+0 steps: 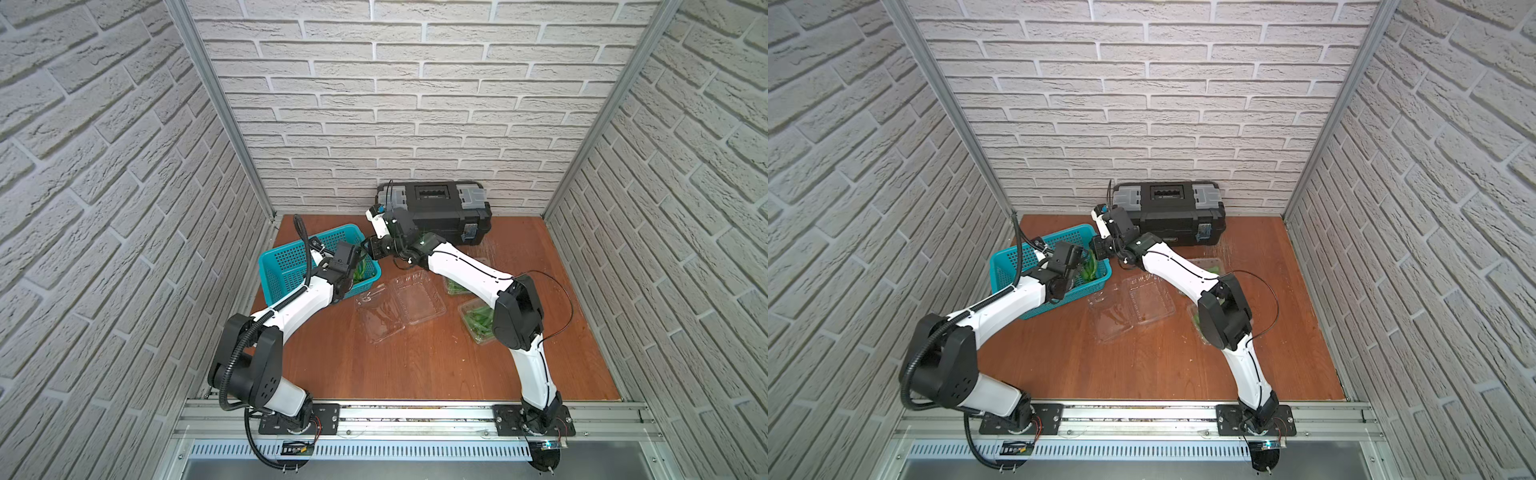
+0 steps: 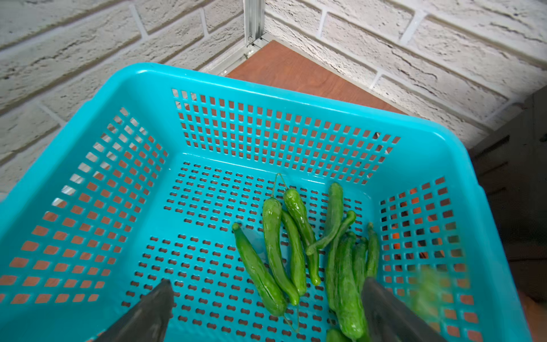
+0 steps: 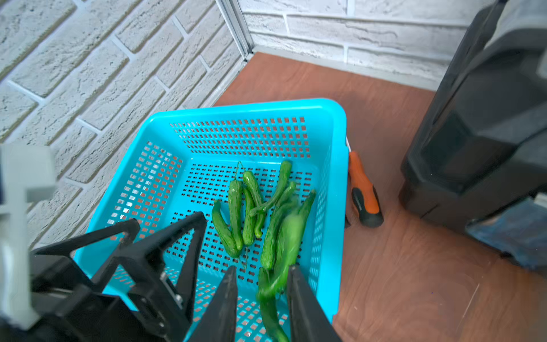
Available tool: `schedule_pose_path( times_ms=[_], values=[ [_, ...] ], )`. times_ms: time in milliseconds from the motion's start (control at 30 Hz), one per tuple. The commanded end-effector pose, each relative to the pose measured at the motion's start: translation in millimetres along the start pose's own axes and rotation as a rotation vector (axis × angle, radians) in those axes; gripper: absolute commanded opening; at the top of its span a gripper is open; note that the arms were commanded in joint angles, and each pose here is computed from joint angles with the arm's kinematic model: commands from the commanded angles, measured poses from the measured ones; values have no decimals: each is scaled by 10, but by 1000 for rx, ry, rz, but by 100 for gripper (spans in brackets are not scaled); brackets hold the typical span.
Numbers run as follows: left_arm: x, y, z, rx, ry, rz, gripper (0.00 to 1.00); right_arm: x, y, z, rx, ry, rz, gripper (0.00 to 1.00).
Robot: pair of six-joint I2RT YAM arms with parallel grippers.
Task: Take small green peppers out of containers
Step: Place the green pepper in the basket, then move the packing box to the center of the board.
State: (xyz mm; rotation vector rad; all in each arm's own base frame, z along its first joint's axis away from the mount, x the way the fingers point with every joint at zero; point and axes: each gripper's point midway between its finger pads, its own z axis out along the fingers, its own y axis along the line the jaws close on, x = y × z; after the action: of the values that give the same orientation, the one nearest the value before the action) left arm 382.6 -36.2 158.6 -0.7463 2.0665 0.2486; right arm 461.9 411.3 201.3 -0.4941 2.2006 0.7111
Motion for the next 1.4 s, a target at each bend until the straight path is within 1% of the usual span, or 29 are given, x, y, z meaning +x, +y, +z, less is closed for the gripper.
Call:
schedule_pose_path(
  times_ms=[0, 67, 100, 133, 233, 333, 400, 467, 500, 567, 600, 667, 767, 867, 967, 1067, 1200, 1267, 1367],
  values=[
    [-181, 138, -106, -31, -70, -23, 98, -153, -75, -190, 24, -85, 15, 31],
    [-191, 170, -107, -39, -79, -23, 98, -152, -227, -333, 80, -120, 21, 31],
    [-202, 187, -110, -44, -85, -23, 98, -131, -366, -429, 142, -135, 34, 31],
    [-214, 202, -111, -53, -91, -15, 98, -147, -499, -566, 207, -157, 43, 31],
    [-318, 317, -147, -107, -140, 37, 98, -25, -1088, -1008, 465, -202, 57, 31],
    [-504, 509, -232, -198, -242, 118, 98, 137, -1704, -1734, 777, -296, 75, 32],
    [-621, 637, -269, -247, -322, 176, 98, 299, -2077, -2310, 981, -355, 97, 34],
    [-695, 748, -271, -266, -374, 209, 98, 471, -2353, -2756, 1132, -366, 91, 36],
    [-725, 814, -258, -271, -393, 212, 98, 579, -2494, -2961, 1213, -356, 90, 39],
    [-757, 938, -212, -270, -403, 203, 98, 791, -2720, -3235, 1304, -301, 118, 40],
    [-770, 985, -190, -268, -397, 198, 98, 896, -2809, -3319, 1320, -267, 137, 40],
    [-775, 994, -149, -246, -373, 203, 98, 1029, -2899, -3408, 1325, -238, 175, 40],
    [-757, 849, -80, -194, -337, 236, 98, 1122, -2949, -3377, 1268, -228, 214, 39],
    [-713, 722, 9, -159, -285, 228, 98, 1162, -2962, -3104, 1143, -172, 212, 38],
    [-637, 475, 97, -75, -213, 254, 98, 1182, -2937, -2757, 1007, -72, 191, 36],
    [-560, 179, 85, 18, -192, 286, 98, 1244, -2918, -2473, 882, -6, 226, 36],
    [-475, -242, -3, 176, -191, 323, 98, 1377, -3038, -2350, 864, 68, 322, 36],
    [-448, -415, -64, 225, -194, 357, 98, 1432, -3098, -2333, 870, 94, 345, 36],
    [-345, -689, -150, 319, -171, 407, 98, 1539, -3208, -2357, 885, 124, 407, 36]
  ],
)
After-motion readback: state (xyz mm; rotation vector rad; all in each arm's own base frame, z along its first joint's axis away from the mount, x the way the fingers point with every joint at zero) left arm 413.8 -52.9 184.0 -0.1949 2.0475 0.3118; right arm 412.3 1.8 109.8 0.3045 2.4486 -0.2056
